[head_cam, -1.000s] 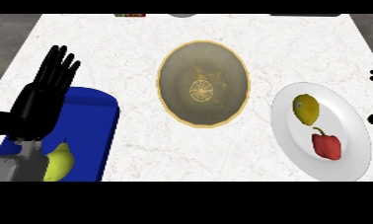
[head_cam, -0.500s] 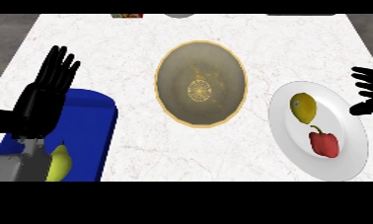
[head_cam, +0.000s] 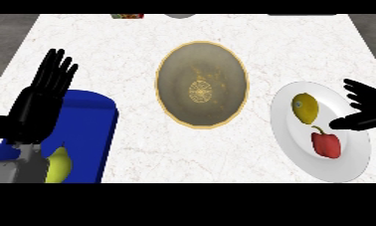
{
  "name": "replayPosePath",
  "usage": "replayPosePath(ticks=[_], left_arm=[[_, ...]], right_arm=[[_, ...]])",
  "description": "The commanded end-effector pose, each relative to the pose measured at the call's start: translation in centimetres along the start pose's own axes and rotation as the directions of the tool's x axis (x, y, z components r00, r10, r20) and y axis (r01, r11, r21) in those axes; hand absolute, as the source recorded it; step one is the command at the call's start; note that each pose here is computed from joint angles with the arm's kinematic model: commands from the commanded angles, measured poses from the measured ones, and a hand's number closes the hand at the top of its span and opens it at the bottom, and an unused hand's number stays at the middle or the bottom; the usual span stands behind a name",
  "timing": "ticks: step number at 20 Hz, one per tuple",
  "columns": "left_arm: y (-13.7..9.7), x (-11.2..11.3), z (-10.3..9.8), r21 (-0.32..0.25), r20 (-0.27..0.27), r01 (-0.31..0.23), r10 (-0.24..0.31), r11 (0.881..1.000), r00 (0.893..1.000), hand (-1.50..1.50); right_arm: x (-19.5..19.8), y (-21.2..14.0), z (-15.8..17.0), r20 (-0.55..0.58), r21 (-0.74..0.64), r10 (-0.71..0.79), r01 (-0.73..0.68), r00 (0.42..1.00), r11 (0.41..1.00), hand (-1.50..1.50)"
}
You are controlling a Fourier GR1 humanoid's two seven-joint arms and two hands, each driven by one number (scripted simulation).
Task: Pick the lemon from the plate and place it in the bowl
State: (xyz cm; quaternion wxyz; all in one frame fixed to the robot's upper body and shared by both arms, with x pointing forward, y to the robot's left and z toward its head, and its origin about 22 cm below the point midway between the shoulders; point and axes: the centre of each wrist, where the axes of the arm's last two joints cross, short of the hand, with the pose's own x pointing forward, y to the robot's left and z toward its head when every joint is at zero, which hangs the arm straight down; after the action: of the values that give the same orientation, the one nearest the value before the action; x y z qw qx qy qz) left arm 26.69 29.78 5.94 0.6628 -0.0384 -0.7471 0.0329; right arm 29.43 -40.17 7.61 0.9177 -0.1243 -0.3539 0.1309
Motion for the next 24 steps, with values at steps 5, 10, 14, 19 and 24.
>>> replayPosePath(ticks=[5,10,14,19,24], left_arm=[[-0.4,1.0,-0.9,0.004,0.014,0.015,-0.015,1.000,1.000,0.00],[-1.4,0.4,-0.5,-0.002,0.005,-0.001,0.001,1.000,1.000,0.00],[0.2,0.2,0.4,0.004,0.010,0.008,-0.008,1.000,1.000,0.00],[0.0,1.1,-0.9,0.008,0.014,0.012,-0.012,1.000,1.000,0.00],[-1.2,0.8,-1.3,-0.021,0.021,0.004,-0.004,1.000,1.000,0.00]], right_arm=[[-1.3,3.4,-0.2,0.039,-0.067,0.032,-0.030,0.999,0.997,-1.50],[-2.2,5.9,-1.9,0.038,-0.029,0.037,-0.036,0.999,0.999,-1.50],[-1.9,3.7,-4.0,0.000,-0.020,0.057,-0.057,0.998,0.998,-1.50],[-1.7,5.7,-3.8,0.000,0.007,0.057,-0.057,0.998,0.998,-1.50],[-1.2,5.8,-6.4,-0.030,0.026,0.081,-0.080,0.996,0.996,1.50]])
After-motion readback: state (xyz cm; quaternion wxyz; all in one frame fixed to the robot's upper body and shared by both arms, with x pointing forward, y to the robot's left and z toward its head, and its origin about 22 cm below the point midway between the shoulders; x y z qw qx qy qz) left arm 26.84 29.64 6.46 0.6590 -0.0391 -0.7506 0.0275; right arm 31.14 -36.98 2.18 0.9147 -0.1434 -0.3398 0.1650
